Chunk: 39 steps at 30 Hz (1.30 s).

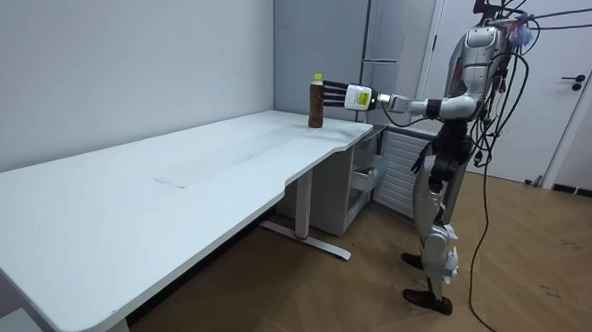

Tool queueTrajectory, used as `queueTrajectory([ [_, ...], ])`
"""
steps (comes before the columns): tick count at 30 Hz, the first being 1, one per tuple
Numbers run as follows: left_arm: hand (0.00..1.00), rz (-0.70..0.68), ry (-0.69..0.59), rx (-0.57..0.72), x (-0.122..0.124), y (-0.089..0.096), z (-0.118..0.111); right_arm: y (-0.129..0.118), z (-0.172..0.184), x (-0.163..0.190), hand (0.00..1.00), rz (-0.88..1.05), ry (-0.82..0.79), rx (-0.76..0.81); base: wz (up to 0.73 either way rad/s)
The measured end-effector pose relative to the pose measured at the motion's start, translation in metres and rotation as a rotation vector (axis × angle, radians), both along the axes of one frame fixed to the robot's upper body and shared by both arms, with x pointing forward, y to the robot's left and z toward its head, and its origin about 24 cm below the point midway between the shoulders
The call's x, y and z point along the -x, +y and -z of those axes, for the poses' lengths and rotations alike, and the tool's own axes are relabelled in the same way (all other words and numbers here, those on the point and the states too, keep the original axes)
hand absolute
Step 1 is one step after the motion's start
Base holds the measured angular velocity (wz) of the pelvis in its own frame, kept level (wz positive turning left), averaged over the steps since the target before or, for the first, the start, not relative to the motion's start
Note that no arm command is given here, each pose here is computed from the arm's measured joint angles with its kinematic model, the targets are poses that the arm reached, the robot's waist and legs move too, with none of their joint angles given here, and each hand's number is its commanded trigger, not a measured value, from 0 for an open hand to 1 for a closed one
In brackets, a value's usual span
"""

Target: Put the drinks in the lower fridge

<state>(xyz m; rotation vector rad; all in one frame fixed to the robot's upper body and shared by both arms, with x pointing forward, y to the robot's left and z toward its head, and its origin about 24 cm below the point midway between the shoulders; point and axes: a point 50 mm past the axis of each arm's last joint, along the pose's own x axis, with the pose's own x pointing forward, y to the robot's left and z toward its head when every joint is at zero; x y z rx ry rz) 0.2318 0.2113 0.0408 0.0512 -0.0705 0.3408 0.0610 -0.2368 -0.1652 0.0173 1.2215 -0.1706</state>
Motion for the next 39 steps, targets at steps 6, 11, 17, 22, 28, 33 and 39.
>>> queueTrajectory([
  [6, 0.00, 0.006, -0.025, 0.097, -0.009, -0.001, -0.005, -0.001, -0.001, -0.002, 0.00, 0.013, -0.007, 0.001, -0.16],
  [11, 0.00, 0.002, 0.040, 0.126, -0.012, 0.007, 0.007, -0.003, -0.001, 0.002, 0.00, 0.041, -0.004, 0.005, -0.16],
  [17, 0.00, -0.065, 0.085, 0.135, -0.029, 0.033, 0.007, -0.009, -0.001, 0.006, 0.00, 0.103, 0.008, 0.022, -0.04],
  [22, 0.00, -0.078, 0.087, 0.158, -0.041, 0.037, 0.006, -0.013, 0.000, 0.018, 0.00, 0.096, 0.059, 0.055, -0.01],
  [28, 0.00, -0.080, 0.131, 0.201, -0.043, 0.038, 0.015, -0.016, 0.000, 0.025, 0.00, 0.073, 0.103, 0.076, -0.09],
  [33, 0.00, -0.086, 0.130, 0.290, -0.053, 0.040, 0.014, -0.018, 0.000, 0.036, 0.00, 0.076, 0.139, 0.102, -0.04],
  [39, 0.00, -0.097, 0.131, 0.268, -0.061, 0.048, 0.008, -0.019, 0.001, 0.050, 0.00, 0.064, 0.214, 0.137, -0.11],
])
